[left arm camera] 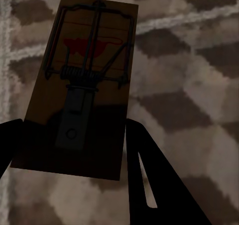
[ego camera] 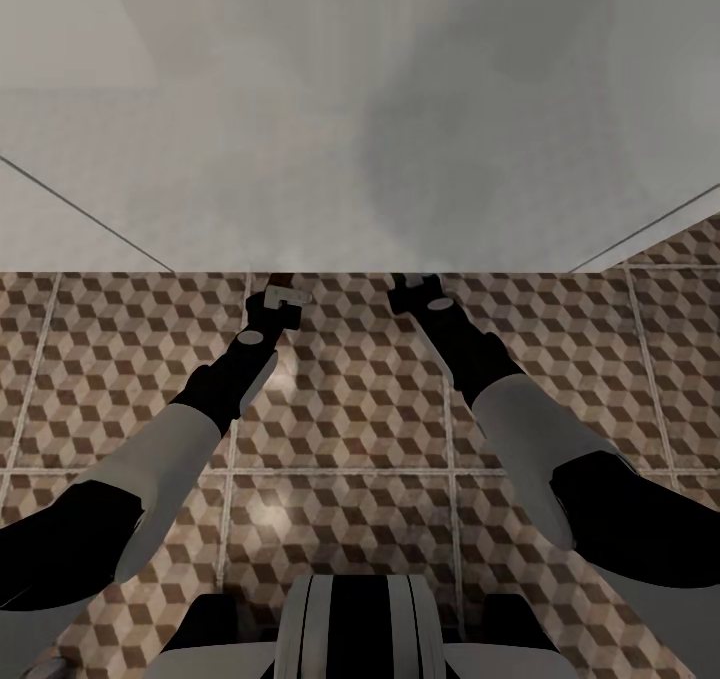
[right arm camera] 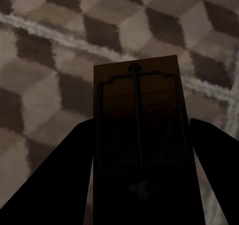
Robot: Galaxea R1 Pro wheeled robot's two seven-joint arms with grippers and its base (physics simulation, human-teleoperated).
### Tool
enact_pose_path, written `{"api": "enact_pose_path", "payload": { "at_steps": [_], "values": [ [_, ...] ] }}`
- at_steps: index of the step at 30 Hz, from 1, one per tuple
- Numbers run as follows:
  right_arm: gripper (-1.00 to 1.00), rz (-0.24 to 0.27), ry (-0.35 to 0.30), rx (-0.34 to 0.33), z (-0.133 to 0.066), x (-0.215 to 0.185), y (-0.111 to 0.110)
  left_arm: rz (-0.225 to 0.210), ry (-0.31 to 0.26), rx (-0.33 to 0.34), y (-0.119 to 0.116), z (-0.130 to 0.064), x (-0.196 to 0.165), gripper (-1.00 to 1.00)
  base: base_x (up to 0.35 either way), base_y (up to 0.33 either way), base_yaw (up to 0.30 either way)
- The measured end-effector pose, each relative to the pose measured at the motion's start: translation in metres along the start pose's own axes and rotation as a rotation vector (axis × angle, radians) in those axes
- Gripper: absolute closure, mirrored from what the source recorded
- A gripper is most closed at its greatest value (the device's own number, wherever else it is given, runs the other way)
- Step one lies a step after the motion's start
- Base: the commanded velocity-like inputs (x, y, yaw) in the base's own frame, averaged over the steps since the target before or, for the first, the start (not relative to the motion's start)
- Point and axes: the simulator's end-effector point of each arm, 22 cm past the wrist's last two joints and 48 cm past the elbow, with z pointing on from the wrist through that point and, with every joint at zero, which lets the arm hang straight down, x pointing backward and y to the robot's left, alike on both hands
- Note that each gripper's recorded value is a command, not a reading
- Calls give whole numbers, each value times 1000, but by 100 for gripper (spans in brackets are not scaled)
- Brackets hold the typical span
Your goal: Take the four mousetraps from the cabinet in the bathroom and place them on the bathroom floor. Make sure all four end up on the same floor surface, and ensure that at least two of them are either under or directly next to the same bathroom sink.
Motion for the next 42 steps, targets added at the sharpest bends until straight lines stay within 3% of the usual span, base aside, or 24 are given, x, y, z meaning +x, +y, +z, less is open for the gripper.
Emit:
{"api": "enact_pose_path", "payload": {
  "at_steps": [42],
  "values": [
    [100,-1,-10,-4,3,10,2,3,18,-2,1,0,9,100,0,0,0]
  ]
}}
